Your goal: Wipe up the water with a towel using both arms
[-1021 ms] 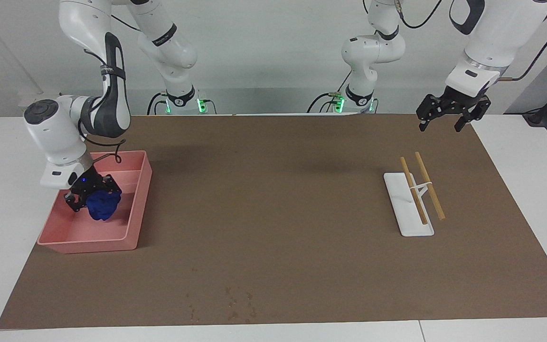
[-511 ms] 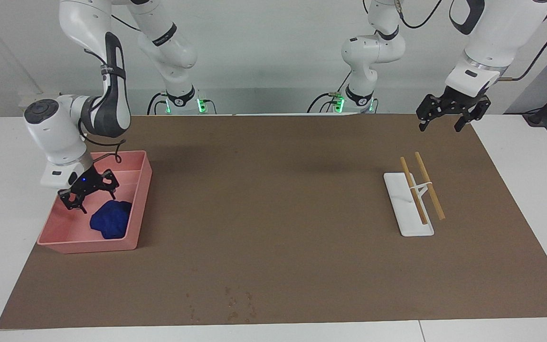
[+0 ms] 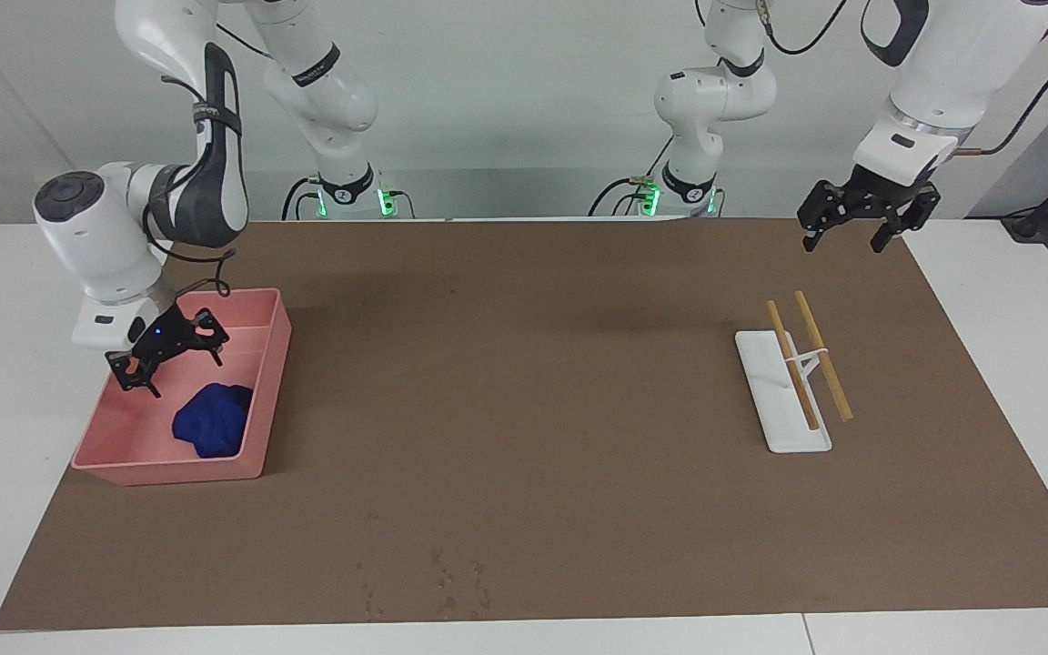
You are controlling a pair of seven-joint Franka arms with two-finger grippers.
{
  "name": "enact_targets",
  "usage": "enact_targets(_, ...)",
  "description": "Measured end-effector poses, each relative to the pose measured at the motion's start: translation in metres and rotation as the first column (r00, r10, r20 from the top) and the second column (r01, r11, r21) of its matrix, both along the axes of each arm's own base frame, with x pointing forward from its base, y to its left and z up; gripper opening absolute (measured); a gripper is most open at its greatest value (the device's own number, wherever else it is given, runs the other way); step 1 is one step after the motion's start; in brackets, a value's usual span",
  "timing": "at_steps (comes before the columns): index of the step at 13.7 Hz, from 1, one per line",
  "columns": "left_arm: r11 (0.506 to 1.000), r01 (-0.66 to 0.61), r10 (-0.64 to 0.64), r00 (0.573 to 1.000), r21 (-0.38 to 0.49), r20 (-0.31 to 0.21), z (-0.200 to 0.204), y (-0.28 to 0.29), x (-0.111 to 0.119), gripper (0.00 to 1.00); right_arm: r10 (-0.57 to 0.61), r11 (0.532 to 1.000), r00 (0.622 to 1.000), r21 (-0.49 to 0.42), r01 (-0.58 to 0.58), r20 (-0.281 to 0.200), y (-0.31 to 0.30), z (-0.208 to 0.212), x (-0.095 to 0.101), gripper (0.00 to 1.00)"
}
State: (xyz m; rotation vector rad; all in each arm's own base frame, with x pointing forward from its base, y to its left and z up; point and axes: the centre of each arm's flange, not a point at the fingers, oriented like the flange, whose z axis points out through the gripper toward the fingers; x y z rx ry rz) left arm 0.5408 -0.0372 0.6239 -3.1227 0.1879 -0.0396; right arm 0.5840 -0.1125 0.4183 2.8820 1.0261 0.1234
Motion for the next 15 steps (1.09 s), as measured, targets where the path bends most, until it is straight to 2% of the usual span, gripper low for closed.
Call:
enact_targets(4,1.0,0.0,0.0,1.0,0.0,0.0,0.0,0.0,0.0,1.0,-0.053,0.999,0.998,0.003,0.053,-0.023,0.056,0.063,-0.015,1.0)
enact_targets(9,1.0,0.0,0.0,1.0,0.0,0.0,0.0,0.0,0.0,1.0,-0.176,0.983,0.983,0.034,0.178,-0.048,0.131,0.121,-0.031,1.0)
enact_targets(15,1.0,0.0,0.0,1.0,0.0,0.0,0.0,0.0,0.0,1.0,-0.325,0.945,0.943,0.018,0.327,-0.078,0.195,0.177,-0.047,1.0)
